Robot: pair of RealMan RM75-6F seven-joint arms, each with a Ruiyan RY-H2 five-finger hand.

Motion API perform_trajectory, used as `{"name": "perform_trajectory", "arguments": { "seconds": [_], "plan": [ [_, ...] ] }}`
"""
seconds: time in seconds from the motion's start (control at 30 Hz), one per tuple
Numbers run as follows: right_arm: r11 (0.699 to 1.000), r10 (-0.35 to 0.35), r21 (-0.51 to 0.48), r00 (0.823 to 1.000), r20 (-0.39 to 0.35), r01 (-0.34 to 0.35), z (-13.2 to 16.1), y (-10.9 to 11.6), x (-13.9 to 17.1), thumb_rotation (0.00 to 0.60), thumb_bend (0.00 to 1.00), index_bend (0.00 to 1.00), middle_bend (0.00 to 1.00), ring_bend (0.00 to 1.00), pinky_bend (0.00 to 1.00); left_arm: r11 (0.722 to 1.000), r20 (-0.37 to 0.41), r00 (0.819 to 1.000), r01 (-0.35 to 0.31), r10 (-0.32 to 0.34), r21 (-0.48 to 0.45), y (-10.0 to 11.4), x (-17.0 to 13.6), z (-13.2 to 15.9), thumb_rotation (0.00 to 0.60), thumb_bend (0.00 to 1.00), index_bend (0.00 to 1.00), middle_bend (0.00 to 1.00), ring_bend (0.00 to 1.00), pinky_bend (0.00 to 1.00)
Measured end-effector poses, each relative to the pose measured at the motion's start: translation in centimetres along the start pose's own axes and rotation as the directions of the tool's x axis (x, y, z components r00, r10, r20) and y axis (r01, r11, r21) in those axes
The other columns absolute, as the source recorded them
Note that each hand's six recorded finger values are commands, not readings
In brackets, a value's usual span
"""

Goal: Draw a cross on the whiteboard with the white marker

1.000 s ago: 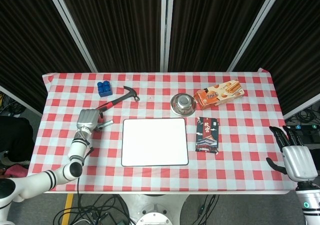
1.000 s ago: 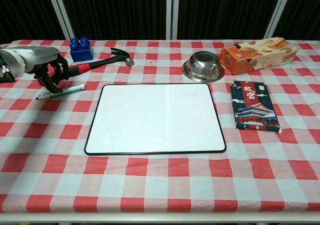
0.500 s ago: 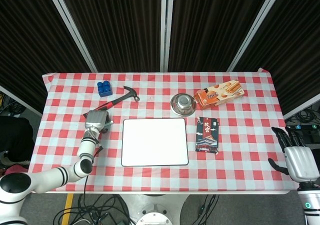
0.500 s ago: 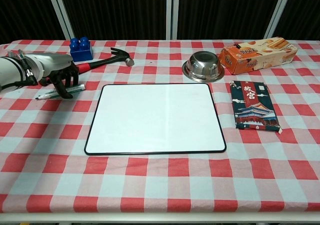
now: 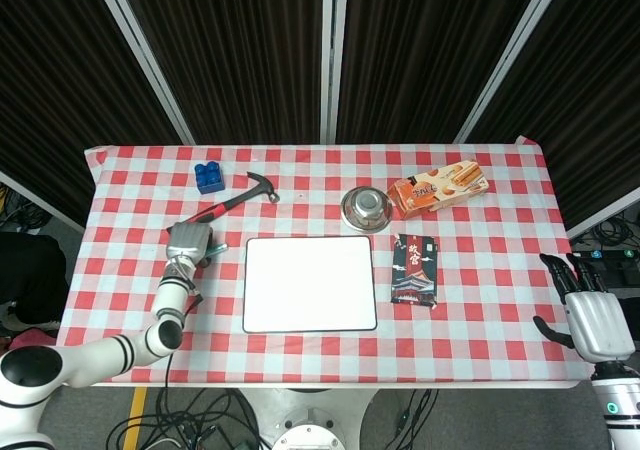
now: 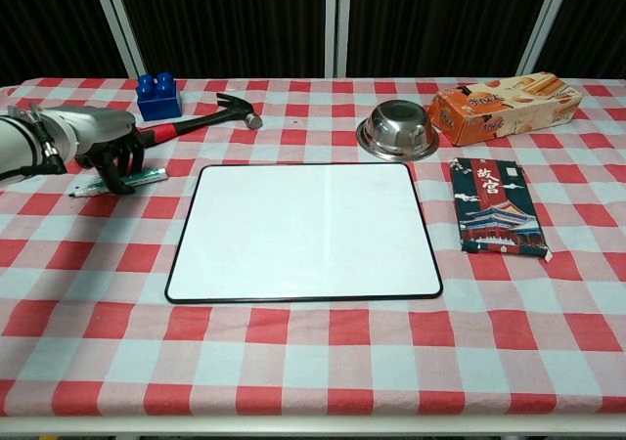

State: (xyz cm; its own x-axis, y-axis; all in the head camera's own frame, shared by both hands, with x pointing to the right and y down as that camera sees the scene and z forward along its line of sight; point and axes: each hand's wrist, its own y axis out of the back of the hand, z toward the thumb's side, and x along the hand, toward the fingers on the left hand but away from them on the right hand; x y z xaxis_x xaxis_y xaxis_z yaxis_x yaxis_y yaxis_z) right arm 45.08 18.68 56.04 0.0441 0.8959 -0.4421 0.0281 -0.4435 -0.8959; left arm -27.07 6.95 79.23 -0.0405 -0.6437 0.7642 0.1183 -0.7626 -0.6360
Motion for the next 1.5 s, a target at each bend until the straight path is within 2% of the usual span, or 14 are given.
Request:
{"name": "perform_trajectory", "arguments": {
  "seconds": [0.33,0.5,0.63,0.77,0.9,1.0,1.1,1.17,1.33,1.5],
  "plan": [
    [1.0,0.0,0.0,1.0,0.001,0.0,0.0,0.0,0.1,0.6,0.14,0.04,0.11,0.0,0.09,1.0,0.026,0.999,-0.027,0.028,-0.012,0.2,-0.4,0.2,0.6,0.34,0.61,0.6,0.82,0.99],
    [1.0,-0.001,0.003,1.0,-0.004,0.001,0.1,0.1,0.1,0.6,0.14,0.04,0.11,0.0,0.09,0.996,0.109,0.991,-0.066,0.072,-0.058,1.3,-1.5,1.9,0.6,0.34,0.61,0.6,0.81,0.98],
    [1.0,0.005,0.003,1.0,-0.013,-0.005,0.4,-0.1,0.0,0.6,0.14,0.04,0.11,0.0,0.09,0.985,0.22,0.968,-0.087,0.118,-0.148,2.3,-3.0,4.3,0.6,0.34,0.6,0.59,0.79,0.96],
    [1.0,0.006,0.007,1.0,-0.015,-0.006,0.5,0.1,0.1,0.6,0.14,0.04,0.11,0.0,0.09,0.963,0.343,0.922,-0.092,0.178,-0.252,3.2,-4.5,7.0,0.6,0.34,0.6,0.59,0.78,0.94],
    [1.0,0.01,0.005,1.0,-0.008,-0.01,0.3,0.1,0.1,0.6,0.14,0.04,0.11,0.0,0.09,0.935,0.416,0.883,-0.063,0.215,-0.35,3.1,-5.2,9.0,0.6,0.34,0.6,0.59,0.78,0.94],
    [1.0,0.018,0.0,1.0,0.002,-0.018,0.2,0.0,0.1,0.6,0.14,0.04,0.11,0.0,0.09,0.911,0.427,0.872,-0.05,0.24,-0.409,2.7,-4.9,8.9,0.6,0.34,0.6,0.59,0.78,0.94],
    [1.0,0.017,0.002,1.0,0.001,-0.017,0.3,0.1,0.1,0.6,0.14,0.04,0.11,0.0,0.09,0.884,0.415,0.874,-0.035,0.253,-0.467,1.9,-4.4,7.7,0.6,0.34,0.6,0.59,0.78,0.94],
    [1.0,0.017,0.005,1.0,-0.001,-0.017,0.4,0.2,0.0,0.6,0.14,0.04,0.11,0.0,0.09,0.87,0.422,0.867,-0.023,0.263,-0.493,1.5,-4.1,7.4,0.6,0.34,0.6,0.59,0.78,0.94],
    [1.0,0.019,0.007,1.0,-0.001,-0.019,0.7,0.1,0.1,0.6,0.14,0.04,0.11,0.0,0.09,0.864,0.41,0.865,-0.052,0.29,-0.501,0.4,-3.1,6.1,0.6,0.34,0.6,0.59,0.77,0.93],
    [1.0,0.019,0.008,1.0,-0.002,-0.019,0.9,0.1,0.0,0.6,0.14,0.04,0.11,0.0,0.09,0.837,0.425,0.845,-0.048,0.325,-0.546,-0.8,-3.0,6.7,0.6,0.34,0.6,0.59,0.76,0.93]
  ]
}}
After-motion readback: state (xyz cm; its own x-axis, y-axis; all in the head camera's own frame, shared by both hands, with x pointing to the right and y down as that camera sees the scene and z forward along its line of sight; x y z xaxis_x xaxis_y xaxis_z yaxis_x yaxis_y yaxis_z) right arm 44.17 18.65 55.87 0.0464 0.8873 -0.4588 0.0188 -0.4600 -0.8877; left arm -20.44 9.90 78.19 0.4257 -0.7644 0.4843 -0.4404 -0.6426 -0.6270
